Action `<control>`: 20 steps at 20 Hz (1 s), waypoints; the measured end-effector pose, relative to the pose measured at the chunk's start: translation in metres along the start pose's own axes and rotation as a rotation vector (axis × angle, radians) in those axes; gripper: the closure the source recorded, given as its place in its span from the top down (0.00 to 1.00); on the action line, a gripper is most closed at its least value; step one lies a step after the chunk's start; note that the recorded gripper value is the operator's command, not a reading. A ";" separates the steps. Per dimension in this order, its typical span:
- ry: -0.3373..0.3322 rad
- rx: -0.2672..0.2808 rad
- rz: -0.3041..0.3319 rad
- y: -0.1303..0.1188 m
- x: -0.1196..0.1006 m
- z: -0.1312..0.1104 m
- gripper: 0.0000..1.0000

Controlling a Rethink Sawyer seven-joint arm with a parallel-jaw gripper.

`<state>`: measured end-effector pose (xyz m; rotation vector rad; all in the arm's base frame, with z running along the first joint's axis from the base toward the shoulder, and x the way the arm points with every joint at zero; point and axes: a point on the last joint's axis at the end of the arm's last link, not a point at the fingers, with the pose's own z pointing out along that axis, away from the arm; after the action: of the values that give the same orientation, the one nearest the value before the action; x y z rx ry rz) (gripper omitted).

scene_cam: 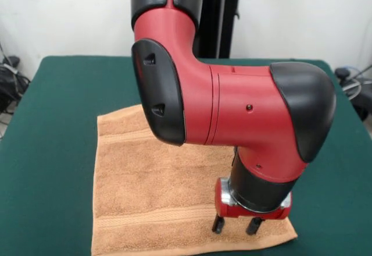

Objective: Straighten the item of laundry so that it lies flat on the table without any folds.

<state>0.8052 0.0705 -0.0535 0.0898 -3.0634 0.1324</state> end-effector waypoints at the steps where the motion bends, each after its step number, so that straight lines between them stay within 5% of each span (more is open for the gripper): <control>1: -0.002 0.000 0.000 0.000 -0.001 0.000 1.00; 10: 0.003 -0.040 0.026 -0.001 -0.001 -0.001 1.00; 20: 0.102 -0.126 0.002 0.015 0.061 -0.035 1.00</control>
<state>0.7458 0.0852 -0.0156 0.0698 -2.9606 -0.0540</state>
